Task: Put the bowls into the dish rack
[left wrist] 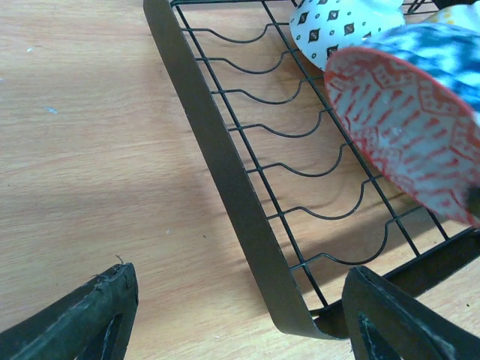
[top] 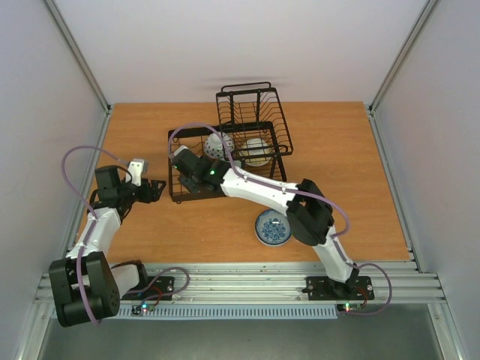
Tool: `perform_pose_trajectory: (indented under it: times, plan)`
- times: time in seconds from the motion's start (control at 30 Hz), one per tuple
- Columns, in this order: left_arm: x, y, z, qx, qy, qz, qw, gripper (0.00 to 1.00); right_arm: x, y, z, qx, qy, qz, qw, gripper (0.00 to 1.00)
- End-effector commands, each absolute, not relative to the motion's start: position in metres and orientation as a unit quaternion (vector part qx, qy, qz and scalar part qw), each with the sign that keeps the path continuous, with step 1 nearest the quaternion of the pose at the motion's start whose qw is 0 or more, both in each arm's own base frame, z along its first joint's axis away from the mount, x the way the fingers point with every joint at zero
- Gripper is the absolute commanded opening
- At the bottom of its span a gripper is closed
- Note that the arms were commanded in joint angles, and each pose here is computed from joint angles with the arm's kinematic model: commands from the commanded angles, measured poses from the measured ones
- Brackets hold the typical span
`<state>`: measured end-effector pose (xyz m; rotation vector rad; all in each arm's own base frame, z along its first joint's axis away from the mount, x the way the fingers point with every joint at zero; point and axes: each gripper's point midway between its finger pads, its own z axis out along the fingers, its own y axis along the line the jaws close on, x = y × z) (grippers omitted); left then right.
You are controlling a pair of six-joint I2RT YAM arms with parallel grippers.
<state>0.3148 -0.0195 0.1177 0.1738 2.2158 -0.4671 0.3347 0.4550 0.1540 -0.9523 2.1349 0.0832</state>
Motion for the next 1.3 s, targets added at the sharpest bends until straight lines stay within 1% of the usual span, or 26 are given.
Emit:
perform_pose_trajectory:
  times: [0.0,0.13,0.4,0.6,0.83,1.1,1.27]
  plan:
    - [0.330,-0.011,0.139,0.071,0.869,-0.167,0.461,0.76,0.371,0.457,0.163,-0.391,0.822,-0.027,0.414,0.01]
    - [0.332,-0.010,0.138,0.071,0.869,-0.167,0.460,0.76,0.388,0.470,0.160,-0.413,0.804,-0.063,0.423,0.01]
    - [0.333,-0.011,0.134,0.071,0.872,-0.172,0.453,0.76,0.415,0.487,0.157,-0.428,0.786,-0.104,0.434,0.01]
    - [0.333,-0.012,0.135,0.072,0.871,-0.173,0.453,0.76,0.439,0.485,0.145,-0.434,0.768,-0.156,0.444,0.01]
    - [0.332,-0.012,0.134,0.072,0.872,-0.174,0.452,0.76,0.459,0.478,0.133,-0.438,0.756,-0.191,0.448,0.01]
    - [0.332,-0.013,0.135,0.073,0.871,-0.177,0.452,0.76,0.474,0.476,0.118,-0.450,0.728,-0.251,0.451,0.01]
    - [0.333,-0.013,0.135,0.074,0.871,-0.178,0.452,0.76,0.480,0.473,0.105,-0.459,0.725,-0.262,0.442,0.01]
